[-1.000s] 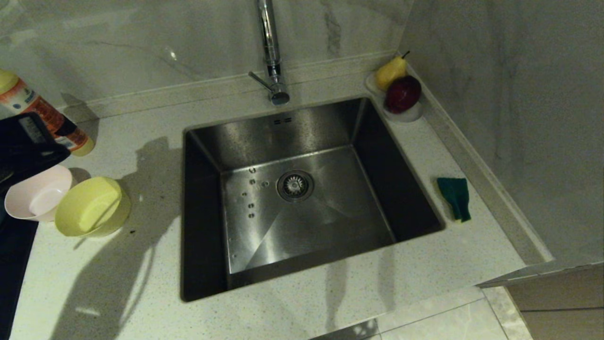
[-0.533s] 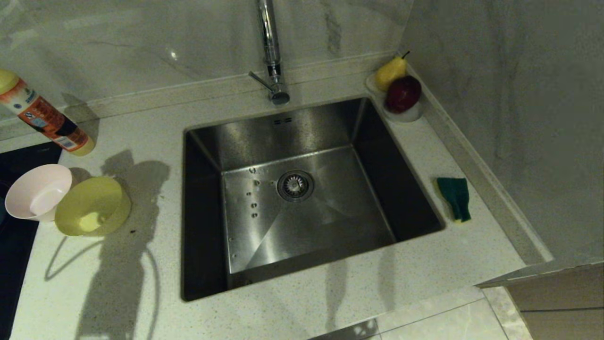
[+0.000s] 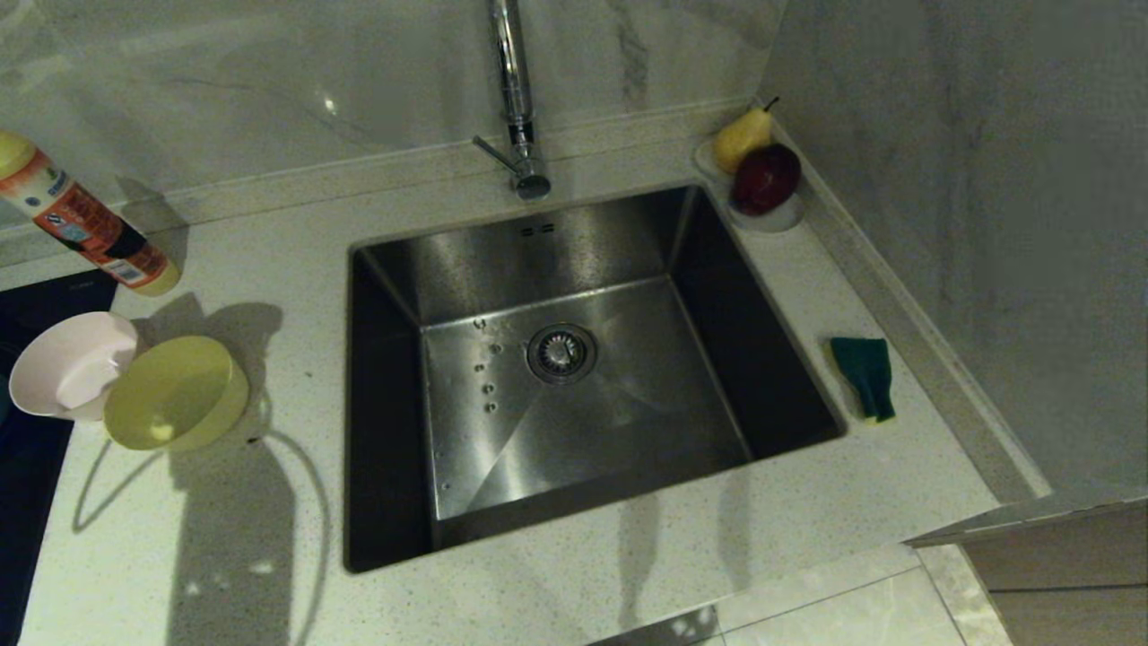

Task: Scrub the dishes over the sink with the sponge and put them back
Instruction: Place the bowl on the bowl

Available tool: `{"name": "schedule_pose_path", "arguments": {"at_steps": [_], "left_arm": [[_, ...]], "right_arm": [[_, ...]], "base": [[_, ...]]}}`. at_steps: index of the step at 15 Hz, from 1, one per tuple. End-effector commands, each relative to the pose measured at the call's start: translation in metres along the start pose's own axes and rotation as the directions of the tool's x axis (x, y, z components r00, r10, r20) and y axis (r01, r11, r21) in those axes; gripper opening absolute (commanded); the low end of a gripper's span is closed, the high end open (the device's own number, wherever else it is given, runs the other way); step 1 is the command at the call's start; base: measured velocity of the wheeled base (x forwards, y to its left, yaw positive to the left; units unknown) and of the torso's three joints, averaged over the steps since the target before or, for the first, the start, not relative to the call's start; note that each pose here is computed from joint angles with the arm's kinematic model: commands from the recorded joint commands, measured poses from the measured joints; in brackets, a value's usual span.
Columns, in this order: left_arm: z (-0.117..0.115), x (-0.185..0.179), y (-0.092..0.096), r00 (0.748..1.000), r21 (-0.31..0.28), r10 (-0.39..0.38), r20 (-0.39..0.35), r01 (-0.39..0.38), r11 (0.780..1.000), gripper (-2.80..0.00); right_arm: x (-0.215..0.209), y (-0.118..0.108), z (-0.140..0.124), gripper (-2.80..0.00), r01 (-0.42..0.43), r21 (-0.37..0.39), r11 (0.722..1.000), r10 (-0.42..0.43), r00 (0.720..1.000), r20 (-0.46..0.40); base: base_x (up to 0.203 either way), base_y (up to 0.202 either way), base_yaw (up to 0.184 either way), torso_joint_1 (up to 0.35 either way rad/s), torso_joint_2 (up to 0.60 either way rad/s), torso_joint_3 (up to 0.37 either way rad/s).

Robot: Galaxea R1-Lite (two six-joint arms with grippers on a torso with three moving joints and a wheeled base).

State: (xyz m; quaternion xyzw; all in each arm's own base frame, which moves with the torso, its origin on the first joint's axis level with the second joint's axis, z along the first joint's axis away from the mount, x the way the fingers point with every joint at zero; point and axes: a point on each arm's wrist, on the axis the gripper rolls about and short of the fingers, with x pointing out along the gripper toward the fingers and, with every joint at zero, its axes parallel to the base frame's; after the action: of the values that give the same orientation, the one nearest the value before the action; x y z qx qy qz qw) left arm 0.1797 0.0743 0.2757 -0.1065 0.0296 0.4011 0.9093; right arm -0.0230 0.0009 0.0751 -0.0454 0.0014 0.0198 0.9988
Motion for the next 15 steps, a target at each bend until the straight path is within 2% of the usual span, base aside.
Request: {"name": "schedule_pose_path", "arguments": {"at_steps": [1,3,7,9,12,14,15], "left_arm": [[-0.003,-0.001,0.0,0.997,-0.002,-0.07,-0.027,0.07,0.998,-2.8],[-0.004,-0.002,0.0,0.991,-0.005,-0.124,-0.047,0.124,0.992,-2.8],[-0.006,0.013,0.01,0.994,-0.001,-0.065,-0.083,0.065,0.998,-2.8],[-0.013,0.029,0.013,0.99,-0.033,-0.057,-0.131,0.053,0.998,-2.8],[-0.024,0.051,0.008,0.979,-0.078,-0.059,-0.196,0.044,0.996,-2.8],[-0.025,0.062,0.003,0.971,-0.111,-0.092,-0.22,0.069,0.991,-2.8],[-0.026,0.069,0.001,0.969,-0.128,-0.092,-0.228,0.064,0.99,0.0]], "right_arm": [[0.0,0.0,0.0,-2.8,-0.001,-0.001,1.0,0.001,1.0,0.0],[0.0,0.0,0.0,-2.8,-0.001,-0.001,1.0,0.001,1.0,0.0],[0.0,0.0,0.0,-2.8,-0.001,-0.001,1.0,0.001,1.0,0.0],[0.0,0.0,0.0,-2.8,-0.001,-0.001,1.0,0.001,1.0,0.0],[0.0,0.0,0.0,-2.8,-0.001,-0.001,1.0,0.001,1.0,0.0],[0.0,0.0,0.0,-2.8,-0.001,-0.001,1.0,0.001,1.0,0.0],[0.0,0.0,0.0,-2.8,-0.001,-0.001,1.0,0.001,1.0,0.0]], "base": [[0.0,0.0,0.0,0.0,0.0,0.0],[0.0,0.0,0.0,0.0,0.0,0.0],[0.0,0.0,0.0,0.0,0.0,0.0],[0.0,0.0,0.0,0.0,0.0,0.0],[0.0,0.0,0.0,0.0,0.0,0.0],[0.0,0.0,0.0,0.0,0.0,0.0],[0.0,0.0,0.0,0.0,0.0,0.0]]}}
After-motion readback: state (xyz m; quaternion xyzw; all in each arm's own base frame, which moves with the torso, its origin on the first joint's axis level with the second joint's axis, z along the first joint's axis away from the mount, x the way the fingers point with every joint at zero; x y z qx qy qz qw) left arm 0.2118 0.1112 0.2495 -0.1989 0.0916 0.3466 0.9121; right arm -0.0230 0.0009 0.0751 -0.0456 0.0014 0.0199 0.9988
